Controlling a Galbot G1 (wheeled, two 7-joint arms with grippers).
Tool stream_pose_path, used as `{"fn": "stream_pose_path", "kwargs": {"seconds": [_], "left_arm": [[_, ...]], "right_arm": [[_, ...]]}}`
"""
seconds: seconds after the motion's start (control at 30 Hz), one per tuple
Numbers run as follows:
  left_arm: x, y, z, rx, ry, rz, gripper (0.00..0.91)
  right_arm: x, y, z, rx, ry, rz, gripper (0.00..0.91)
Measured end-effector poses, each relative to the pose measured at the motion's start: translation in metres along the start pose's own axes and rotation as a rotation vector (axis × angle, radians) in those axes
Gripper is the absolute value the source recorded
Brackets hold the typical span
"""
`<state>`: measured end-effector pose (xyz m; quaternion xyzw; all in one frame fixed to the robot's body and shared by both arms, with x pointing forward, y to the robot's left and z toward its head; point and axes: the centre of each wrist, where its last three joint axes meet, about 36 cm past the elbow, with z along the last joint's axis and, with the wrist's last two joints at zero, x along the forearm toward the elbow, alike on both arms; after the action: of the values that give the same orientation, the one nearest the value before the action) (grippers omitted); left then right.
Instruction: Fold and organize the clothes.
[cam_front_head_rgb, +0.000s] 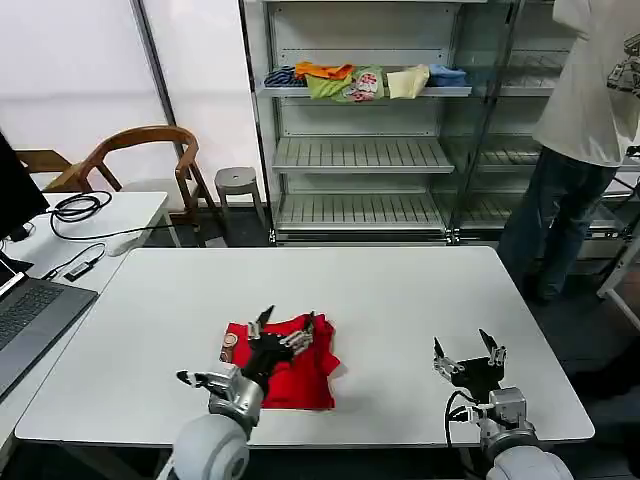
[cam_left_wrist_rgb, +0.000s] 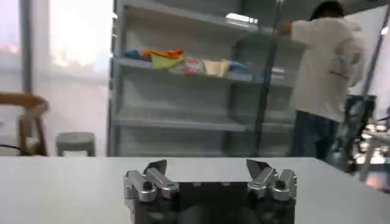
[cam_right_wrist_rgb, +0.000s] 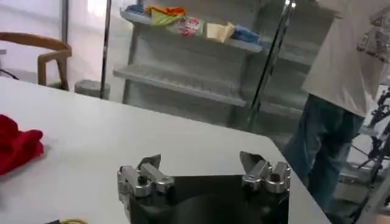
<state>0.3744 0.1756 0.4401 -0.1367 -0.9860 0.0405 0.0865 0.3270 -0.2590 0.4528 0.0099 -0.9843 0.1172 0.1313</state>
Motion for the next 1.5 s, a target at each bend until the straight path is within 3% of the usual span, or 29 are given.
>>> {"fn": "stream_pose_path", "kwargs": {"seconds": [0.4,1.07,1.1,1.13,1.17,1.2,1.5], "left_arm": [[0.014,0.058,0.029,-0.065,0.122,-0.191,0.907],[0.008,0.08,0.062,-0.042,0.271,-0.285,0.907],[0.009,0.079,0.063,-0.04,0.276,-0.286,0.846],[0.009,0.079,0.064,-0.037,0.28,-0.285,0.645],[0.01,0.078,0.065,-0.035,0.285,-0.283,0.181],[0.011,0.077,0.066,-0.033,0.288,-0.281,0.03],[0.011,0.071,0.073,-0.011,0.303,-0.26,0.02]], "right_arm": [[0.003,0.002,-0.003,-0.004,-0.011,-0.005,0.907],[-0.002,0.007,-0.005,-0.001,-0.014,-0.005,0.907],[-0.002,0.007,-0.005,-0.001,-0.014,-0.005,0.907],[-0.003,0.007,-0.005,-0.002,-0.015,-0.005,0.907],[-0.003,0.007,-0.005,-0.003,-0.016,-0.004,0.907],[-0.003,0.007,-0.005,-0.003,-0.016,-0.004,0.907],[-0.002,0.007,-0.006,-0.001,-0.017,0.001,0.907]]}}
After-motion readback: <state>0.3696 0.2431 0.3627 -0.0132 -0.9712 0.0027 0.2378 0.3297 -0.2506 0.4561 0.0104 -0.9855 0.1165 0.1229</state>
